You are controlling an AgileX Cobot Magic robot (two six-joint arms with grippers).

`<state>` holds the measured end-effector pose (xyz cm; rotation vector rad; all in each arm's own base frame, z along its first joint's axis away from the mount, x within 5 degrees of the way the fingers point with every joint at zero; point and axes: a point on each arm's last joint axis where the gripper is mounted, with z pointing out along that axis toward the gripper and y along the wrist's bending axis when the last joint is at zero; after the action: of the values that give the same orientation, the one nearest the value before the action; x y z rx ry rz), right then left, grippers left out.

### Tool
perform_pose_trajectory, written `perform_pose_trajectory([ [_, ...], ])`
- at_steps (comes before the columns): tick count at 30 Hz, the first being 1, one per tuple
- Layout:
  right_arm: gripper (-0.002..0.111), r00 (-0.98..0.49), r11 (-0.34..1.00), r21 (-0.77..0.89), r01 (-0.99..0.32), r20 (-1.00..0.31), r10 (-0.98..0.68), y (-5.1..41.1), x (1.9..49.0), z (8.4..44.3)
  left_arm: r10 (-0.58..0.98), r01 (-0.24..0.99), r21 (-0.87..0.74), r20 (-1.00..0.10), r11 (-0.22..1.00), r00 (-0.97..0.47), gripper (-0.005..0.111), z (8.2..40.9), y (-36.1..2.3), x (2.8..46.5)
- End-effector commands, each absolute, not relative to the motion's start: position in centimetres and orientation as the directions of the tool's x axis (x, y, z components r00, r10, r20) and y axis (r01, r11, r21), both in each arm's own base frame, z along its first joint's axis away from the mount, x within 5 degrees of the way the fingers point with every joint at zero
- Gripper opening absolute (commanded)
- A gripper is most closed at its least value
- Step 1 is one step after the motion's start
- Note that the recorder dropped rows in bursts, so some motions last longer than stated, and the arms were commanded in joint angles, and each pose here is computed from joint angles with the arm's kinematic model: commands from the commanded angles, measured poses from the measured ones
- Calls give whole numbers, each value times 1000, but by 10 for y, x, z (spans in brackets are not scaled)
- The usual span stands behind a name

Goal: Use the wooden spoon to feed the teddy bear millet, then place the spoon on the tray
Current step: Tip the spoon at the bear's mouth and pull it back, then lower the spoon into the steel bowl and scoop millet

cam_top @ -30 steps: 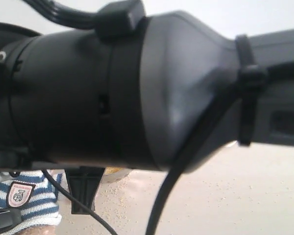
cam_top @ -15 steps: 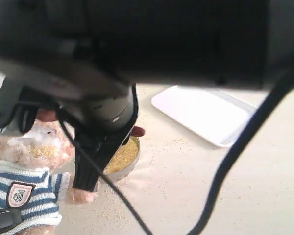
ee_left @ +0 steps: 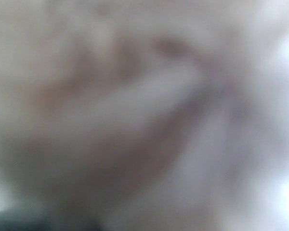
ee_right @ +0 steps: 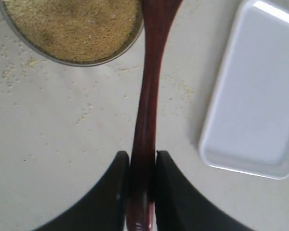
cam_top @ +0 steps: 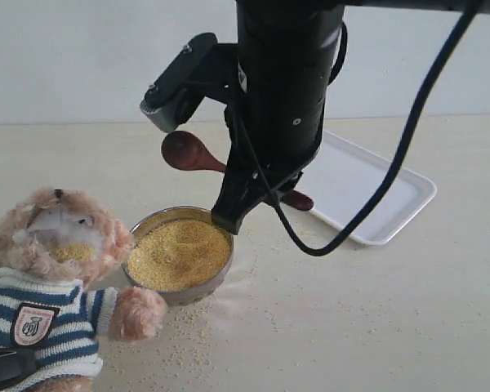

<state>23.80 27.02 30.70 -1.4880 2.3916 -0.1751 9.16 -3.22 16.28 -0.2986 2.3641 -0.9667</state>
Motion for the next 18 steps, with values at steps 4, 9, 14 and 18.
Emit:
perform_pose_trajectory([
  [4, 1, -414, 428, -150, -891, -118, -903, 276, 257, 269, -407, 16, -709, -423, 705, -809, 5, 164, -33, 92],
  [9, 1, -379, 374, -256, -892, -28, -925, 278, 267, 250, -407, 16, -709, -423, 705, -809, 5, 164, -33, 92],
  [14, 1, -309, 275, -370, -888, 35, -950, 287, 264, 244, -407, 16, -709, -423, 705, -809, 5, 164, -33, 92],
  [18, 1, -236, 160, -466, -870, 108, -966, 299, 260, 235, -407, 16, -709, -423, 705, -809, 5, 164, -33, 92],
])
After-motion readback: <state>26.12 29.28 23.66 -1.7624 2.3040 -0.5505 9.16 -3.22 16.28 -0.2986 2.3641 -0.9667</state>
